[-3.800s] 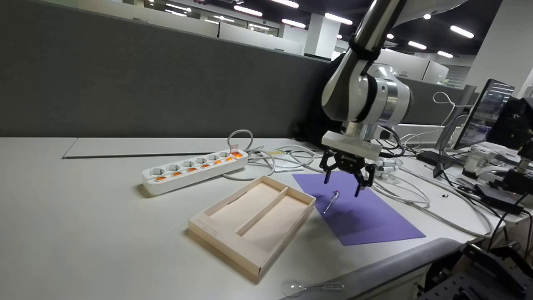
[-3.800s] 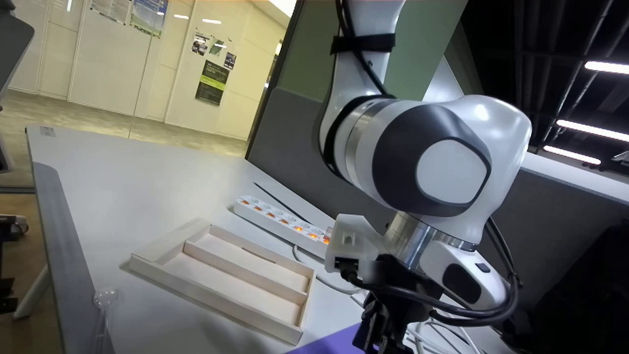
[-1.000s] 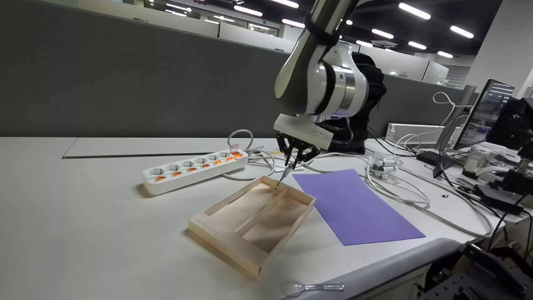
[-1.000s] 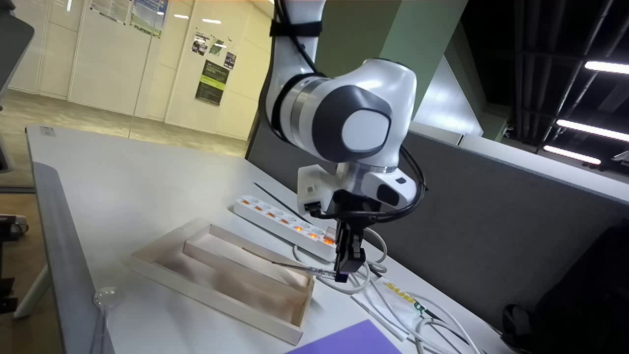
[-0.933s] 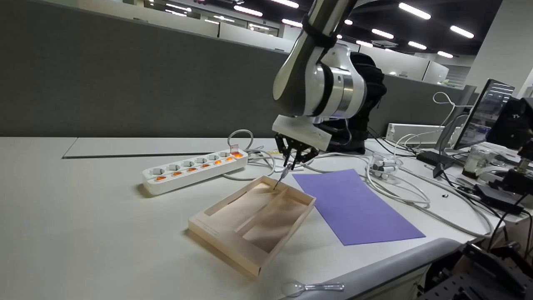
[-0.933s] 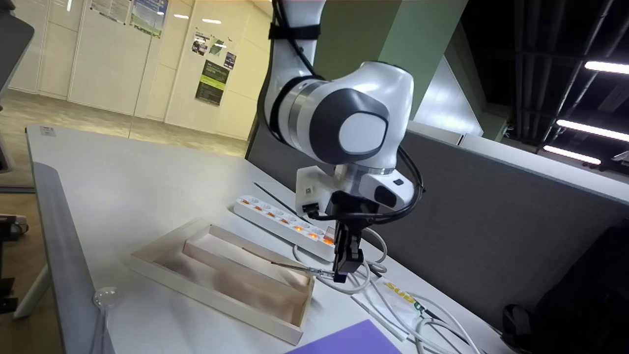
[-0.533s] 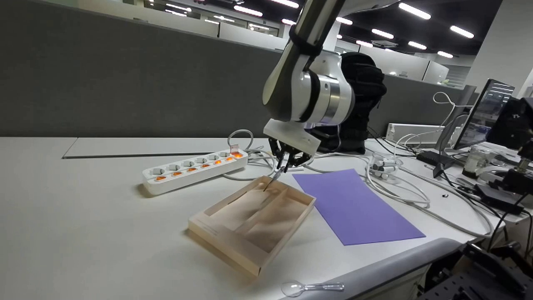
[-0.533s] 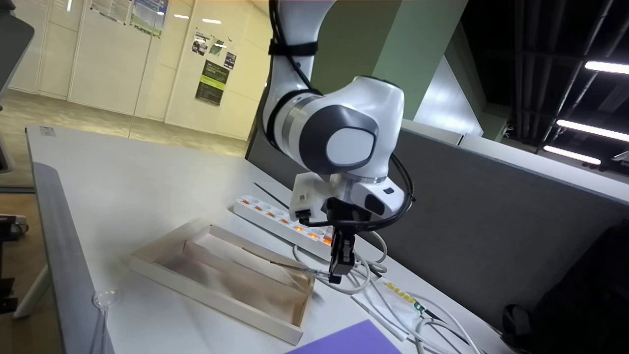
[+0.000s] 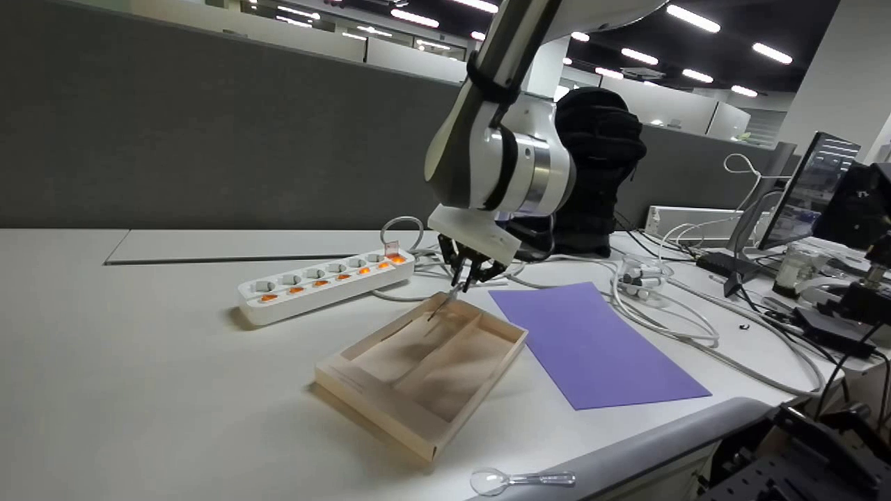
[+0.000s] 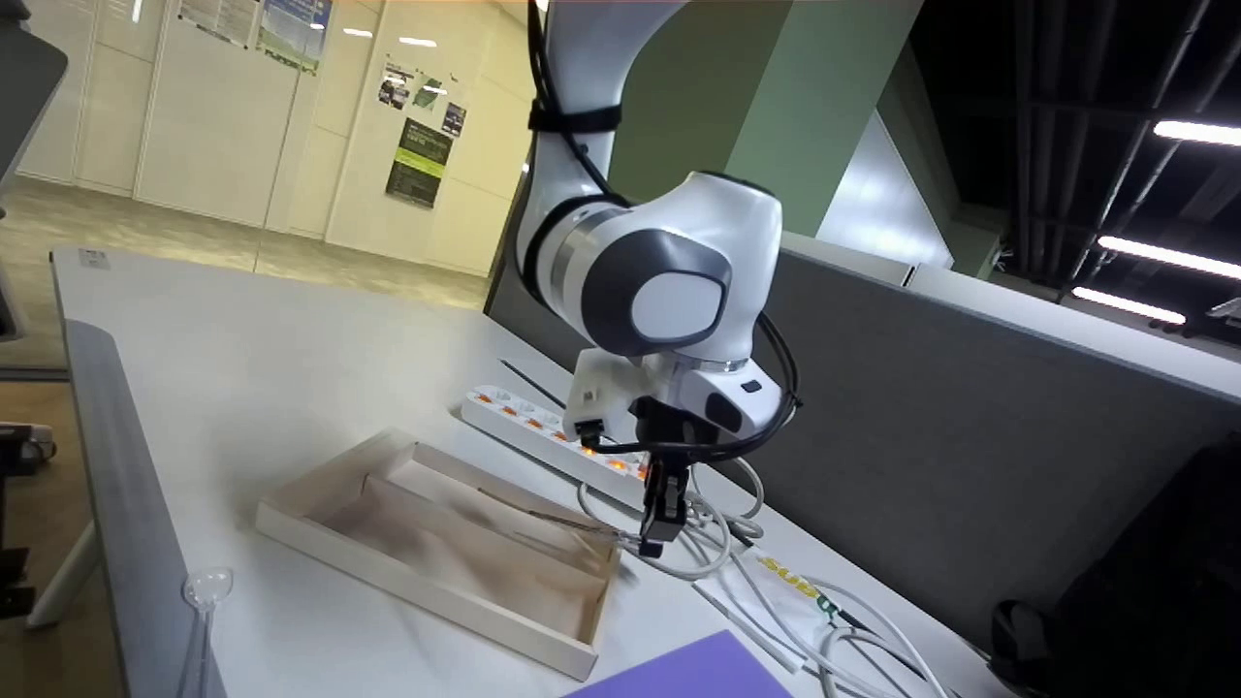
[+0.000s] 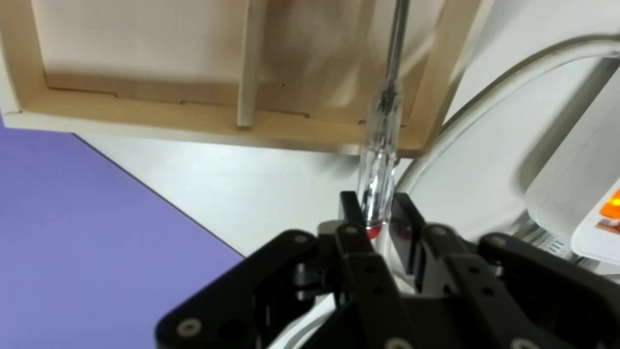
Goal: Pick up the screwdriver from the table and put it in the carton tray
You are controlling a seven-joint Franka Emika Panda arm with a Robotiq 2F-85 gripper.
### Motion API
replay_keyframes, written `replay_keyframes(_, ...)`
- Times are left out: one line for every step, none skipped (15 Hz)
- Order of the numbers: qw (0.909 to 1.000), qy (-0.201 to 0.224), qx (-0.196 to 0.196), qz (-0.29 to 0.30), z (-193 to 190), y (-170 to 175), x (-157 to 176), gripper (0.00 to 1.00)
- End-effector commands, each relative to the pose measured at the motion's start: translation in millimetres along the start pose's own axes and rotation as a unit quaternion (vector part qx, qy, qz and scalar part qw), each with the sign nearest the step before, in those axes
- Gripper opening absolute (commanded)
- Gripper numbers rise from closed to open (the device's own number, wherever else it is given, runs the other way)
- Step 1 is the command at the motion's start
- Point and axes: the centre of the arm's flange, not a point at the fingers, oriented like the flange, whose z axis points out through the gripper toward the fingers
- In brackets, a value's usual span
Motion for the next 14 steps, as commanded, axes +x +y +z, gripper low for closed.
replay_keyframes(0.9999,-0.001,0.014,-0.001,2,-13,-3,0.05)
replay_keyframes(0.9999,-0.002,0.015,-0.004,2,-14,-5,0.05)
replay_keyframes(0.9998,-0.004,0.017,-0.006,1,-16,-7,0.46)
replay_keyframes(0.9998,-0.005,0.019,-0.008,1,-17,-9,0.47)
replay_keyframes(0.9997,-0.006,0.02,-0.01,0,-18,-11,0.51)
replay_keyframes(0.9997,-0.007,0.021,-0.011,0,-19,-12,0.58)
replay_keyframes(0.9996,-0.008,0.022,-0.012,-1,-19,-13,0.66)
replay_keyframes(0.9996,-0.009,0.023,-0.012,-1,-19,-13,0.72)
replay_keyframes(0.9996,-0.01,0.023,-0.012,-1,-19,-14,0.8)
replay_keyframes(0.9996,-0.011,0.024,-0.008,-2,-18,-13,0.86)
replay_keyframes(0.9996,-0.014,0.025,-0.004,-3,-16,-12,0.92)
replay_keyframes(0.9995,-0.017,0.026,0.002,-6,-15,-11,0.98)
replay_keyframes(0.9992,-0.026,0.028,0.012,-10,-14,-10,1.0)
replay_keyframes(0.9989,-0.031,0.029,0.019,-13,-12,-8,1.0)
